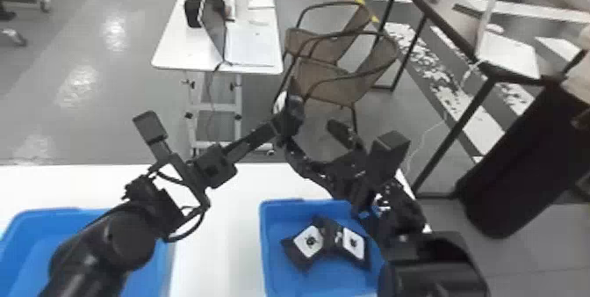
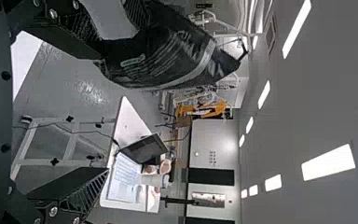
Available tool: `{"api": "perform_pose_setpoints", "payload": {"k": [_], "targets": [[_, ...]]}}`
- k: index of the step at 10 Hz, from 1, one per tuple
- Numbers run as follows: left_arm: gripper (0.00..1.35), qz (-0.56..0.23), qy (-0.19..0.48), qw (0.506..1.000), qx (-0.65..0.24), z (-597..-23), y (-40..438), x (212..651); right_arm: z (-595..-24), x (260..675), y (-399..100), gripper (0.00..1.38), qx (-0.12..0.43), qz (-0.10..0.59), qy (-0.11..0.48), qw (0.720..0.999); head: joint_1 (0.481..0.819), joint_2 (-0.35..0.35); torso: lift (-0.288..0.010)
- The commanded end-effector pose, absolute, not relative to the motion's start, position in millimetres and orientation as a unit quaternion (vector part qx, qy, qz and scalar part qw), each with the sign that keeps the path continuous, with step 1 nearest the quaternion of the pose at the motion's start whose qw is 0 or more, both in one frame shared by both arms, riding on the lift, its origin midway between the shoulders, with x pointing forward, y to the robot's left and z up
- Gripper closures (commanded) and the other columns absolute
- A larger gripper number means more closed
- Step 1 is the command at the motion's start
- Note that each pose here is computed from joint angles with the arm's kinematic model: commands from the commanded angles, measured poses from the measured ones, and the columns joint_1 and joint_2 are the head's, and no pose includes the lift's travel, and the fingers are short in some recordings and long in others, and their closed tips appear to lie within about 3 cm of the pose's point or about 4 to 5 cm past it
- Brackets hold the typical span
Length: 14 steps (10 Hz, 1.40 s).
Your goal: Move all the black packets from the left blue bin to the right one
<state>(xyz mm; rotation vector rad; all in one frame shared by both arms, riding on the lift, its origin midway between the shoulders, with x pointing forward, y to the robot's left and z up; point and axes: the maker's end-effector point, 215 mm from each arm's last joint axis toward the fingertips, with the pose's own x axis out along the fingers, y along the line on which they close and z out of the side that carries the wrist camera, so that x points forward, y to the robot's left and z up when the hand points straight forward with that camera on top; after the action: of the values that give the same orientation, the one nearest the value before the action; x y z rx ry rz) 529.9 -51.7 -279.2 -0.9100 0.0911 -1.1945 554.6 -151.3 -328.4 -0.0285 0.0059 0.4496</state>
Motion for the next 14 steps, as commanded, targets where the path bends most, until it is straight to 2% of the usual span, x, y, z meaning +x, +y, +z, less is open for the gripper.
{"api": "perform_pose_setpoints", "payload": {"k": [1,5,10,11,12,13,14], "targets": [[1.13,-0.54,0.039,0.739,-0.401,-284,-50,538,-326,551,-139,0.14,-0.004,0.234,0.006,0.972,0.679,-0.204,0.0],[1.13,-0.544,0.031,0.751,-0.373,-278,-40,552,-330,538,-118,0.14,0.026,0.257,0.015,0.966,0.682,-0.175,0.0],[1.13,-0.565,0.035,0.701,-0.434,-272,-81,529,-323,558,-96,0.15,0.023,0.274,0.006,0.961,0.68,-0.163,0.0],[1.13,-0.566,0.035,0.693,-0.444,-270,-85,526,-319,563,-102,0.24,0.018,0.261,-0.002,0.965,0.677,-0.169,0.0],[1.13,-0.565,0.034,0.688,-0.455,-269,-85,525,-319,566,-110,0.69,0.02,0.242,-0.001,0.97,0.672,-0.179,0.0],[1.13,-0.565,0.031,0.682,-0.463,-265,-86,524,-320,567,-122,0.93,0.022,0.212,0.0,0.977,0.667,-0.189,0.0],[1.13,-0.566,0.032,0.682,-0.462,-266,-87,523,-320,566,-132,0.94,0.023,0.194,-0.001,0.981,0.662,-0.203,0.0]]}}
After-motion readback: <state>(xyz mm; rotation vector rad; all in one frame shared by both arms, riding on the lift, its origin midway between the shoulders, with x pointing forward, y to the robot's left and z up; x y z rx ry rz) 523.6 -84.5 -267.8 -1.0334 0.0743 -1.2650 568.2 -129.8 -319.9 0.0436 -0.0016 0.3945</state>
